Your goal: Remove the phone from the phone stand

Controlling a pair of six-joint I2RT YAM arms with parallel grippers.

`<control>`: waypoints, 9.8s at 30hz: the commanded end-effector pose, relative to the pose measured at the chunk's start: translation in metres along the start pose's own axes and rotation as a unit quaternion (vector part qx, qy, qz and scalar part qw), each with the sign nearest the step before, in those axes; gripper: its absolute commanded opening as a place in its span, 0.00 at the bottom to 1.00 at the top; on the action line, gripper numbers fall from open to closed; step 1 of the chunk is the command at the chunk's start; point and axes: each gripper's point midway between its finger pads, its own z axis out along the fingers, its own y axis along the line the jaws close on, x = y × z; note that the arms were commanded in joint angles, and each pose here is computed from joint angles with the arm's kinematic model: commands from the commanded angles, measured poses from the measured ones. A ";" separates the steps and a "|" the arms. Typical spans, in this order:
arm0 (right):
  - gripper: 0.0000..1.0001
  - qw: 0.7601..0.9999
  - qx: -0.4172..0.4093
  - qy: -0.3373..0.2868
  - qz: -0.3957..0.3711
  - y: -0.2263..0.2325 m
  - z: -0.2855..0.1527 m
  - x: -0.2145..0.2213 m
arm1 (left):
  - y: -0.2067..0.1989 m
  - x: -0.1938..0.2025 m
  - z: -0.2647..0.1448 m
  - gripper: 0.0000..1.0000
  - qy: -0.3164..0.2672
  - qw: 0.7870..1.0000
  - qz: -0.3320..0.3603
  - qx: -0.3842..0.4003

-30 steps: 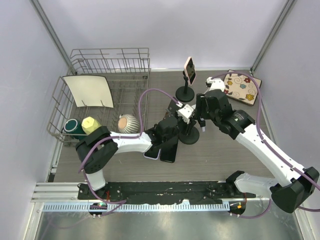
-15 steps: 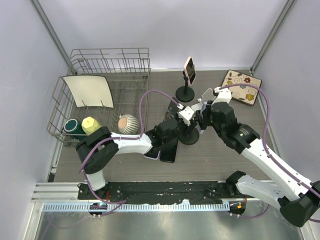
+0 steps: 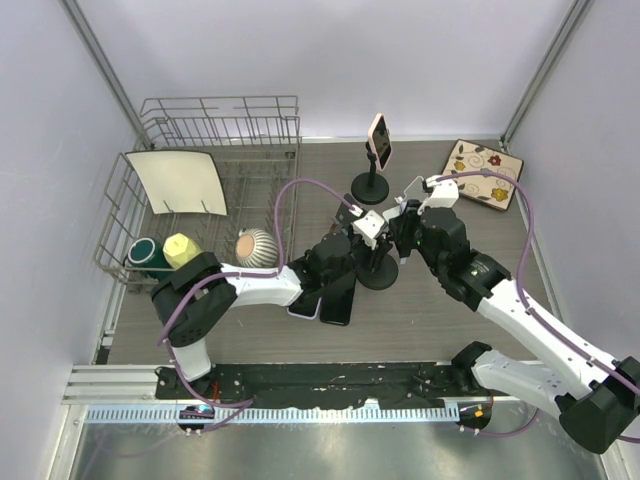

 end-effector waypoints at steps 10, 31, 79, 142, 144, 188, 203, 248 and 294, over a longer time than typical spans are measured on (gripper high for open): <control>0.35 0.999 0.031 -0.020 -0.022 -0.006 0.023 0.000 | 0.002 -0.004 -0.007 0.00 -0.005 1.000 -0.001 0.000; 0.01 0.990 0.040 0.121 -0.067 -0.016 -0.021 0.050 | 0.047 -0.005 -0.002 0.00 0.014 0.984 -0.102 -0.147; 0.01 0.944 0.323 0.034 -0.056 -0.130 -0.053 -0.003 | 0.090 0.020 -0.044 0.00 -0.017 0.955 -0.175 -0.238; 0.01 0.966 0.171 -0.191 0.034 -0.079 -0.059 -0.121 | -0.001 0.011 0.070 0.17 -0.026 0.995 0.074 0.054; 0.01 0.965 0.169 -0.198 0.034 -0.081 -0.067 -0.125 | 0.002 0.010 0.076 0.18 -0.027 0.995 0.074 0.055; 0.01 0.985 -0.052 -0.059 0.155 0.011 -0.066 -0.104 | -0.057 -0.131 -0.029 0.97 -0.138 0.956 0.208 -0.152; 0.04 0.972 -0.076 -0.062 0.212 0.019 -0.063 -0.096 | -0.067 -0.129 -0.040 0.17 -0.147 0.928 0.258 -0.226; 0.92 0.957 -0.235 -0.097 0.143 0.059 -0.048 -0.056 | -0.047 -0.133 -0.084 0.00 -0.108 0.959 -0.252 0.076; 0.33 0.980 -0.159 0.015 0.118 0.057 -0.037 -0.009 | -0.044 -0.117 -0.090 0.22 -0.062 0.973 -0.212 0.063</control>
